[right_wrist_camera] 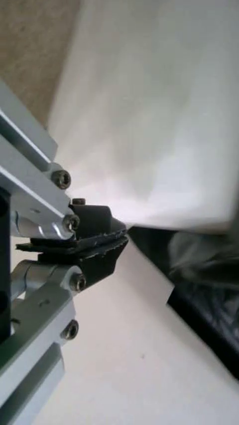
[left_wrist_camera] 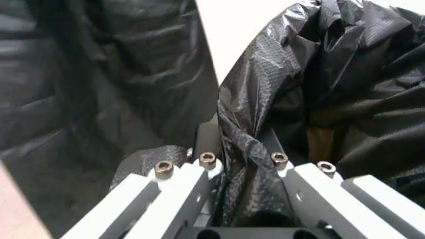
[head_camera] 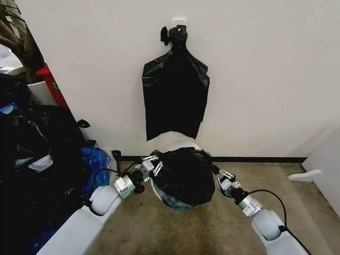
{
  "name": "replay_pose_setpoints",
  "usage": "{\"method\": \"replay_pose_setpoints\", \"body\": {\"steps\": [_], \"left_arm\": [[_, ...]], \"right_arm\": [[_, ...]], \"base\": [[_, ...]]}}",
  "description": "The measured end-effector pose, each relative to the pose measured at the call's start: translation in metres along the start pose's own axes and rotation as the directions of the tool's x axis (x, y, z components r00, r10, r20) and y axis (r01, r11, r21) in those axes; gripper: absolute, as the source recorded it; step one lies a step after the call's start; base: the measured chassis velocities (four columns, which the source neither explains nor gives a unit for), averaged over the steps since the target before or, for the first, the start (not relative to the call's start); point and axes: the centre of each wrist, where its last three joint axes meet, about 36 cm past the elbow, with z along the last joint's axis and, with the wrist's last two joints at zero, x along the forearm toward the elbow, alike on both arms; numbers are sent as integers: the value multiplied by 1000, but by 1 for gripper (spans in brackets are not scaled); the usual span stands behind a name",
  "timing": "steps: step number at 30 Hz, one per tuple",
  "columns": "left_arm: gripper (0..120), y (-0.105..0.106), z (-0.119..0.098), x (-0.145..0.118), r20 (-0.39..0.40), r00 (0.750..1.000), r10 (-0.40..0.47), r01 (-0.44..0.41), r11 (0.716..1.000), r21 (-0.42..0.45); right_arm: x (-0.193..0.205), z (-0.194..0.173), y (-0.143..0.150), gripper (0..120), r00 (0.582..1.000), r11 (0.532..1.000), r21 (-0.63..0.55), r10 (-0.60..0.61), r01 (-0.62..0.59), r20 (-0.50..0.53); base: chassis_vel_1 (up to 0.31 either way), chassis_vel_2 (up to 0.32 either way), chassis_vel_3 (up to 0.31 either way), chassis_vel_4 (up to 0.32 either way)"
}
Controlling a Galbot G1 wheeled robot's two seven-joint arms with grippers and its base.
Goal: Place the garbage bag over the trash bin.
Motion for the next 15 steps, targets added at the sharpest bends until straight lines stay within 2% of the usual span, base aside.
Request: {"method": "replay_pose_setpoints", "body": {"steps": [2, 5, 8, 10, 11, 12, 13, 14, 15], "left_arm": [[4, 0, -2, 0, -7, 1000, -29, 29, 999, 20], [4, -4, -5, -1, -40, 992, -120, 123, 991, 61], [4, -13, -15, -5, -108, 963, -248, 263, 953, 150], [4, -16, -17, -6, -122, 956, -267, 285, 944, 165], [4, -21, -22, -9, -152, 942, -300, 327, 924, 199], [4, -28, -29, -12, -195, 922, -336, 377, 893, 244], [4, -31, -34, -15, -219, 909, -354, 406, 871, 276], [4, -32, -36, -16, -229, 903, -363, 419, 860, 292], [4, -34, -41, -19, -244, 894, -376, 441, 838, 322]], "right_arm": [[4, 1, 2, 0, 999, 1000, 7, 29, -29, -20], [8, -7, 11, 11, 991, 991, -42, 126, -128, -47], [5, -47, 33, 26, 964, 927, -265, 254, -267, -80], [4, -56, 37, 26, 960, 909, -308, 268, -281, -86], [2, -74, 43, 33, 952, 867, -393, 290, -305, -100], [-3, -109, 53, 38, 937, 763, -547, 320, -344, -143], [-5, -132, 57, 43, 930, 688, -631, 323, -358, -176], [-5, -144, 60, 45, 927, 648, -669, 319, -364, -195], [-5, -168, 65, 50, 923, 552, -746, 301, -372, -239]], "base": [[0, 0, 0, 0], [0, 0, 0, 0], [0, 0, 0, 0], [0, 0, 0, 0], [0, 0, 0, 0], [0, 0, 0, 0], [0, 0, 0, 0], [0, 0, 0, 0], [0, 0, 0, 0]]}}
